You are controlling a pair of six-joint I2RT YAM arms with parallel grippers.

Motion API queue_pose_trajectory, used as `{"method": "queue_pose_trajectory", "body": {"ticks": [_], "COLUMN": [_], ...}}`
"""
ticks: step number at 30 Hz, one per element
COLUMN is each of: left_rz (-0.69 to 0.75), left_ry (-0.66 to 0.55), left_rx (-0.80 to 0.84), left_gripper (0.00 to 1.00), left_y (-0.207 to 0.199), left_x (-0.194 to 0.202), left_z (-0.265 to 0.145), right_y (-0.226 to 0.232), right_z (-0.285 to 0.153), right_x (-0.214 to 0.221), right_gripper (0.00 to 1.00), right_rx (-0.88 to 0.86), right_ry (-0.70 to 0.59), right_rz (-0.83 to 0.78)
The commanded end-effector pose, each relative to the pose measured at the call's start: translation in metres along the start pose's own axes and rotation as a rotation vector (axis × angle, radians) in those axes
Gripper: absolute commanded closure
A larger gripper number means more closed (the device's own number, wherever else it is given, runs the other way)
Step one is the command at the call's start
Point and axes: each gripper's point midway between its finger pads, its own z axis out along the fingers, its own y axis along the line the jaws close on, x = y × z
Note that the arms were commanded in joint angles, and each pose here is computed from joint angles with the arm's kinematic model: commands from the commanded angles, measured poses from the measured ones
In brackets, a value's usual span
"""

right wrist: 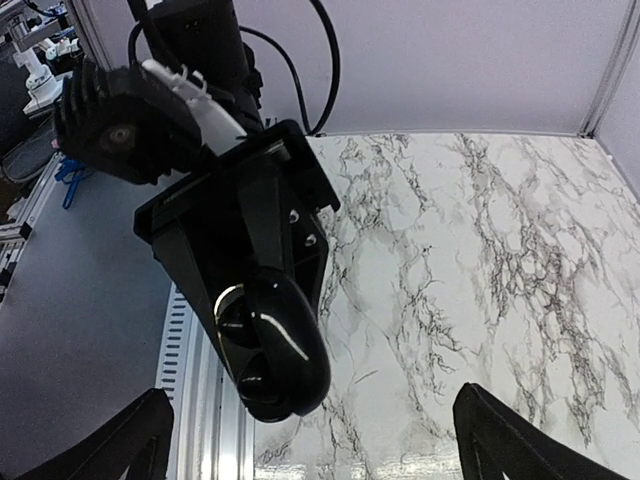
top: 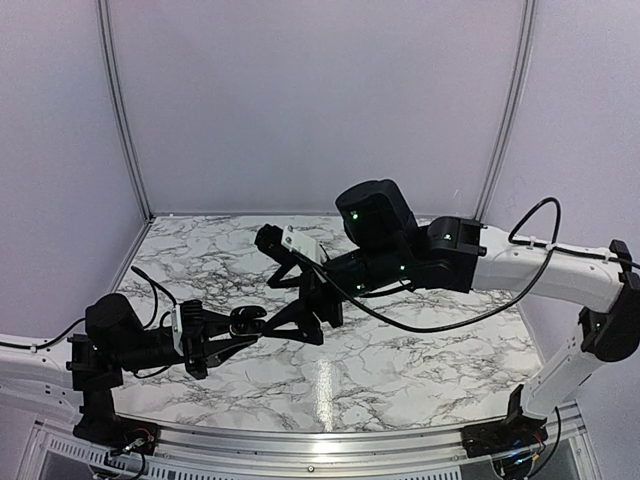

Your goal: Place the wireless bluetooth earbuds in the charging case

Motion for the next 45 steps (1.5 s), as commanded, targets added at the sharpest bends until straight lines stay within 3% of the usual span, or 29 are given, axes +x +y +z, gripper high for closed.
{"method": "queue_pose_trajectory", "body": {"ticks": [1, 13, 24, 32, 36, 41, 45], "left_rz": [-0.023, -0.03, -0.046, -0.078, -0.184, -0.388, -0.497], "left_ry": [-0.078, -0.076, -0.067, -0.056, -0.027, 0.048, 0.076], "left_rx": [-0.025, -0.019, -0.07, -0.116, -0.211, -0.452, -0.508], "left_gripper": [1.0, 1.0, 1.0, 1.0, 1.0, 1.0, 1.0], "left_y": [0.011, 0.011, 0.022, 0.033, 0.057, 0.11, 0.136], "left_x": [-0.026, -0.026, -0.024, -0.021, -0.01, 0.019, 0.037], "left_z": [0.001, 0.005, 0.005, 0.007, 0.007, 0.0, 0.001], "right_y": [0.018, 0.037, 0.068, 0.062, 0.04, 0.005, -0.02], "right_z": [-0.01, 0.01, 0.008, 0.002, -0.009, -0.033, -0.045], "right_x": [-0.012, -0.01, -0.006, -0.006, -0.012, -0.02, -0.017], "right_gripper": [0.03, 0.09, 0.27, 0.28, 0.24, 0.2, 0.18], "right_rx": [-0.086, -0.159, -0.234, -0.197, -0.142, -0.042, 0.05], "right_ry": [-0.065, -0.02, 0.003, -0.011, -0.058, -0.167, -0.21], "right_rz": [-0.055, -0.11, -0.176, -0.16, -0.114, -0.041, -0.001]}}
